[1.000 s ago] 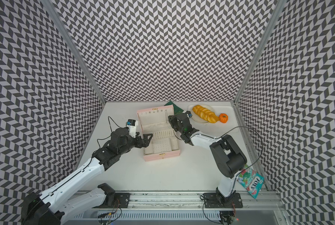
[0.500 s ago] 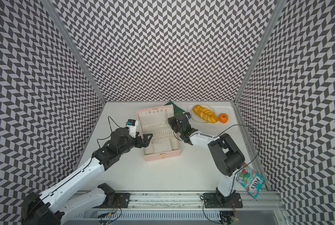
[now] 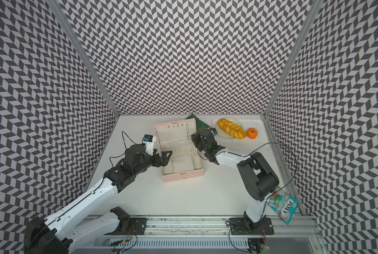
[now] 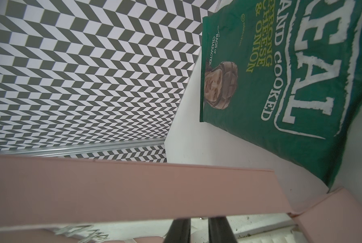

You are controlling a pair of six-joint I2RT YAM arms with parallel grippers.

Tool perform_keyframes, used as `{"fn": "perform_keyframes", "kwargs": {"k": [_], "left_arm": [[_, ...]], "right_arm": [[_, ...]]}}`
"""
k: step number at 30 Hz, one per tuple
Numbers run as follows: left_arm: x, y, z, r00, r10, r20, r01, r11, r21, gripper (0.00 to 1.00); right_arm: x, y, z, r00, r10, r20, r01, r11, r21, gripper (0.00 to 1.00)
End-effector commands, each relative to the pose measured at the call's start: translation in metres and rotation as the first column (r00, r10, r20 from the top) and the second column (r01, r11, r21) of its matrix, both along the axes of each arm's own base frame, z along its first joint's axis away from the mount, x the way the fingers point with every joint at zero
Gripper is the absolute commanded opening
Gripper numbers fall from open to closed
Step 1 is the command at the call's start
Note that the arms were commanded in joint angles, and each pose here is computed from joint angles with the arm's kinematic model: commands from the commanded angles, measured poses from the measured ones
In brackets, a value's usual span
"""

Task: Put jewelry chain into jewelry box
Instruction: Adjust the necklace in the storage slot.

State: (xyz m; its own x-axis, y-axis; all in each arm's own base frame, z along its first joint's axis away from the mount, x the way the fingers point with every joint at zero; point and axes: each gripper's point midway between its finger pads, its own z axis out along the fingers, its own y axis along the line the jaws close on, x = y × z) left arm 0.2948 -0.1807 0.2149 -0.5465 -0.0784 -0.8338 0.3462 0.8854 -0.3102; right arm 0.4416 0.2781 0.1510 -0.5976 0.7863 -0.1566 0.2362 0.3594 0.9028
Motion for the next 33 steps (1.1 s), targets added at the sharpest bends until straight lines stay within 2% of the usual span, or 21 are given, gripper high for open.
{"fn": "perform_keyframes", "kwargs": {"k": [1, 14, 18, 26, 33], "left_arm": [[0.002, -0.003, 0.016, 1.000, -0.006, 0.031, 0.006, 1.000, -0.005, 1.00], [0.002, -0.003, 0.016, 0.999, -0.012, 0.032, 0.012, 1.000, -0.003, 1.00], [0.002, -0.003, 0.015, 0.999, -0.012, 0.031, 0.012, 1.000, -0.001, 1.00], [0.002, -0.003, 0.015, 0.999, -0.012, 0.031, 0.012, 1.000, -0.002, 1.00], [0.002, -0.003, 0.015, 0.999, -0.009, 0.032, 0.009, 1.000, -0.002, 1.00]], "right_arm": [[0.008, -0.002, 0.007, 1.000, -0.008, 0.027, 0.008, 1.000, 0.010, 0.20], [0.021, 0.002, -0.001, 1.000, -0.004, 0.022, 0.004, 1.000, -0.004, 0.22], [0.019, 0.001, -0.005, 1.000, -0.003, 0.013, 0.003, 1.000, -0.003, 0.12], [0.014, -0.004, -0.002, 1.000, -0.013, 0.025, 0.013, 1.000, 0.001, 0.00], [0.011, -0.008, 0.020, 0.997, -0.011, 0.075, 0.011, 1.000, 0.002, 0.00]]}}
